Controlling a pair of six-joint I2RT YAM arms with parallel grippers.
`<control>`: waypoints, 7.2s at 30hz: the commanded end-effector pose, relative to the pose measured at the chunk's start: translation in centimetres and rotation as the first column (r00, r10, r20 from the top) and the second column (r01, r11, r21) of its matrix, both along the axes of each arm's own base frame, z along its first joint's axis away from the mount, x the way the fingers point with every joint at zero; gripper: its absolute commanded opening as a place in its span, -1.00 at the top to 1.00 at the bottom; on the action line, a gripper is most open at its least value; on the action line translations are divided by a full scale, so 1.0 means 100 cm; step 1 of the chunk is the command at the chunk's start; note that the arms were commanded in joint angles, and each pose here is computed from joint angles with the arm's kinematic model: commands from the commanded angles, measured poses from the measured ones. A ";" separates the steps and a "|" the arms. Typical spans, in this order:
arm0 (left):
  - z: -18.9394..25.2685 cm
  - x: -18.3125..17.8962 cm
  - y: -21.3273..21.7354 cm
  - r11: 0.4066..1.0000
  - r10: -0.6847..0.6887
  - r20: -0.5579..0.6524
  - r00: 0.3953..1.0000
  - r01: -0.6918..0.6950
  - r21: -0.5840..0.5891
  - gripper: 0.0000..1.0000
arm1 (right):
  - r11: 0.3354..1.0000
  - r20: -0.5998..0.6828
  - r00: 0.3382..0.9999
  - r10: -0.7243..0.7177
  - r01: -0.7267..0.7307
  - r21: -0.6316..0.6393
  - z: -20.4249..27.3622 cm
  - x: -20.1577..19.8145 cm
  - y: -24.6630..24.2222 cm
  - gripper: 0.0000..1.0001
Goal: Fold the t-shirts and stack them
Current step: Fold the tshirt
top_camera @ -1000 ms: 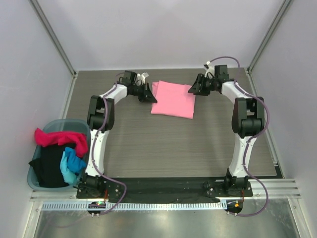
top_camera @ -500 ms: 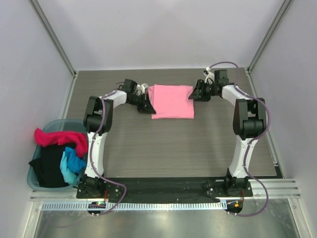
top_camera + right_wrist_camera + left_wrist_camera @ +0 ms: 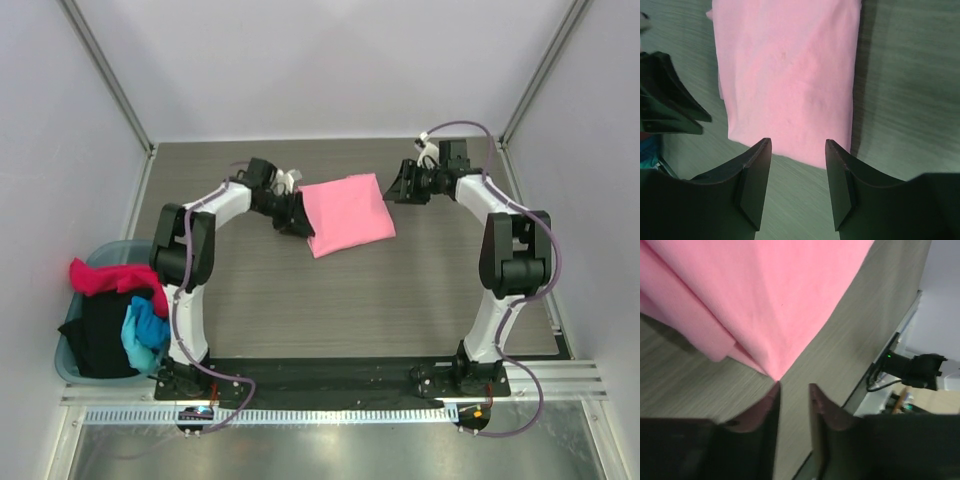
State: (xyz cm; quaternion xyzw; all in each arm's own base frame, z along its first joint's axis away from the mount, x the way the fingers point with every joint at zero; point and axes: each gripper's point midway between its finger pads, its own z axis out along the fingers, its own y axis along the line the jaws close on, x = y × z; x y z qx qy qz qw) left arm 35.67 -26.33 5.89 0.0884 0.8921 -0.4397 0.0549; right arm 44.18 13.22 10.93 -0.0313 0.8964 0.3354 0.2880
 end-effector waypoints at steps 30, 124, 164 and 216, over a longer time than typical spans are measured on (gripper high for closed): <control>0.038 0.205 0.046 0.958 0.200 0.479 0.855 -0.272 0.086 0.23 | 0.996 0.212 0.975 0.062 -0.073 0.044 -0.017 0.159 0.016 -0.22; 0.095 0.114 0.050 0.973 0.009 0.498 0.867 -0.123 0.196 0.99 | 0.939 0.400 0.903 0.158 -0.263 0.223 0.046 0.174 0.109 0.97; 0.163 -0.049 0.008 0.991 -0.131 0.488 0.863 0.094 0.099 1.00 | 0.933 0.326 0.889 0.321 -0.356 0.051 0.121 -0.079 0.038 0.97; 0.135 0.015 0.032 0.999 0.018 0.416 0.909 -0.035 0.034 0.99 | 0.984 0.352 0.920 0.171 -0.176 -0.018 0.101 -0.031 0.032 0.97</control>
